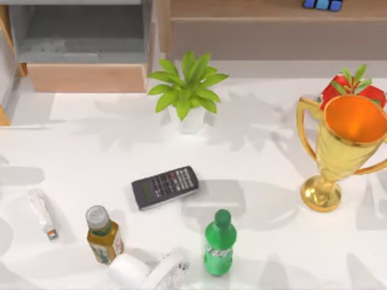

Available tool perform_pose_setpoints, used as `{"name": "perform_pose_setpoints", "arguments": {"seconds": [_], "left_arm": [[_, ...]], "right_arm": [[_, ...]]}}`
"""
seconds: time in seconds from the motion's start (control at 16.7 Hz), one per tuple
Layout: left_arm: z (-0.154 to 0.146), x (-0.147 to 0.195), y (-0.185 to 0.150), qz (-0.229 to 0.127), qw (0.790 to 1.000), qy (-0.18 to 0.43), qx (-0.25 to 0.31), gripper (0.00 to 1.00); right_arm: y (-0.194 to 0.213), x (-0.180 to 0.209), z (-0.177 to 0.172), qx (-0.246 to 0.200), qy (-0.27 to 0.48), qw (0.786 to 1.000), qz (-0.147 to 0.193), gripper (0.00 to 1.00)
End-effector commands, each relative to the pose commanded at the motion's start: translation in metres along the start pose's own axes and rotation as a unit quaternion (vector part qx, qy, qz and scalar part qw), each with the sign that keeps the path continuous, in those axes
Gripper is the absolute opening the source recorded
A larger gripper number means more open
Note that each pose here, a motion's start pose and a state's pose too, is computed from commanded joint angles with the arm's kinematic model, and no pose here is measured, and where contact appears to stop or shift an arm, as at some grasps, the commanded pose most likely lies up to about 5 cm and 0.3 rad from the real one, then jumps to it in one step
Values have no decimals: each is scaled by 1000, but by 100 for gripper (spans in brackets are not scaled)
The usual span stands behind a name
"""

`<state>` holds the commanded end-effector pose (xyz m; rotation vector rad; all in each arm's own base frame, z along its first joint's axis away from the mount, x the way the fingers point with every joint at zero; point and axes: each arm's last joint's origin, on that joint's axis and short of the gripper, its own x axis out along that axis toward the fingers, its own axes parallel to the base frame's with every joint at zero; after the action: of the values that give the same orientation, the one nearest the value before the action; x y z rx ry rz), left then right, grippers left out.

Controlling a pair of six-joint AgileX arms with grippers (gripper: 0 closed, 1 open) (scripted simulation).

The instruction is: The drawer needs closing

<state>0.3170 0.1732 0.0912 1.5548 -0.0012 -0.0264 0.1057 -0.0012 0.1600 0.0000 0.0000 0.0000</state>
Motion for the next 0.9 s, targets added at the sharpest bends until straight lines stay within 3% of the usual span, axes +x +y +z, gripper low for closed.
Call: {"name": "perform_pose_setpoints", "arguments": {"seconds": [0.18,0.6,0.9], "left_arm": [[0,3,0,-1,1000,-2,-1,0],[0,57,0,-2,1000,-1,-2,0],[0,60,-1,-5,1000,0,-4,0]], "right_arm": [[0,0,0,0,0,1000,0,100],[0,0,0,0,0,1000,0,100],[0,0,0,0,0,1000,0,100]]}}
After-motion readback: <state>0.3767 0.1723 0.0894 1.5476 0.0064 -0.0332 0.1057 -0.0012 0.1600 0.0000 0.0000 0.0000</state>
